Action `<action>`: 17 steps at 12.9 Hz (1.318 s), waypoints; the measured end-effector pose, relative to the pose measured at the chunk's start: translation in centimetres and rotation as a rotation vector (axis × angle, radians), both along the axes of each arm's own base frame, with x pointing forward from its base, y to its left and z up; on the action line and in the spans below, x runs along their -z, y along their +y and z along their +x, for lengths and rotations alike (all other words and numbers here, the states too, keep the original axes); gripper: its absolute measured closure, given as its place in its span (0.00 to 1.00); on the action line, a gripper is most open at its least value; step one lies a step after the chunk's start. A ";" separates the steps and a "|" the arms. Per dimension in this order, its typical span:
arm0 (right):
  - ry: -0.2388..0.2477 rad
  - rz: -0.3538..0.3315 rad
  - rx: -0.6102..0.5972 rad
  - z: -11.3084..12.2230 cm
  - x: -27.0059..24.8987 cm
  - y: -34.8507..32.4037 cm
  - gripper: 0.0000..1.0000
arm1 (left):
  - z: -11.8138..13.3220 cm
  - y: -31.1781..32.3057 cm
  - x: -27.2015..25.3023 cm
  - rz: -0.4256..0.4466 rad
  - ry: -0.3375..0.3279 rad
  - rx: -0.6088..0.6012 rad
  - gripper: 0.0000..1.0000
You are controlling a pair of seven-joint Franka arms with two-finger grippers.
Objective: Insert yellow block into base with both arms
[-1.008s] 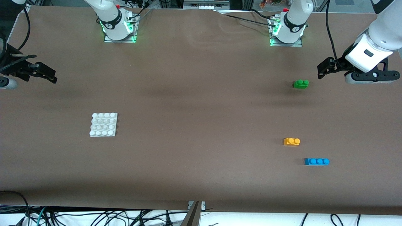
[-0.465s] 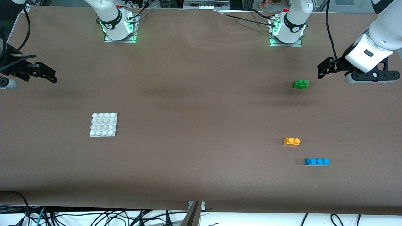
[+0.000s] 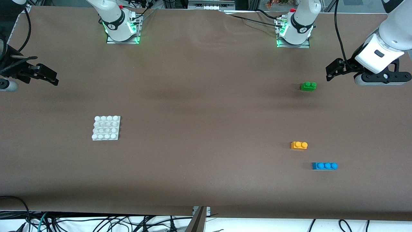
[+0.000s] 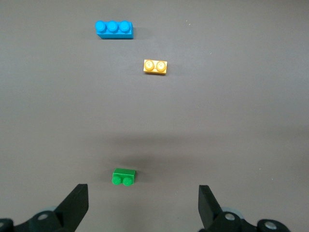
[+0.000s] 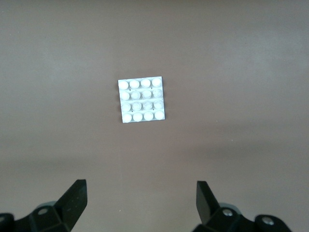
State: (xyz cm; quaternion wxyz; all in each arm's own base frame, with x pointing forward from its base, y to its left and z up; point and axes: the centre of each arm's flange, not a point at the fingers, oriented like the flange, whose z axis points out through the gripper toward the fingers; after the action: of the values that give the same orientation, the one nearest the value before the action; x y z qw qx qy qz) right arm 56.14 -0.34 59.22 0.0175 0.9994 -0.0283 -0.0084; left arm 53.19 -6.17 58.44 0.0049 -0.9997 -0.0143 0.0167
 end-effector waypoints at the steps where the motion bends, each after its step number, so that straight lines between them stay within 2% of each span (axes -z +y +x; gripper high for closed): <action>1: 0.000 0.000 0.000 0.0 0.0 0.0 0.00 | 0.0 0.0 0.0 0.000 0.000 0.000 0.00; 7: 0.043 0.000 -0.004 0.9 2.4 0.2 0.00 | 0.0 0.0 0.0 0.000 0.000 0.000 0.00; 13: 0.148 -0.001 -0.001 3.6 9.6 0.0 0.00 | 0.0 0.0 0.0 0.000 0.000 0.000 0.00; 17: 0.134 -0.002 0.010 6.3 17.7 -0.9 0.00 | 0.0 0.0 0.0 0.000 0.000 0.000 0.00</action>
State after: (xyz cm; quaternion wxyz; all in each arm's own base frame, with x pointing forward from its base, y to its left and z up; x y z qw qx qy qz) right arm 62.46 -1.26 41.48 0.0201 0.9964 -0.0318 -0.0754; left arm 53.20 -6.17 58.47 0.0048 -0.9997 -0.0144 0.0165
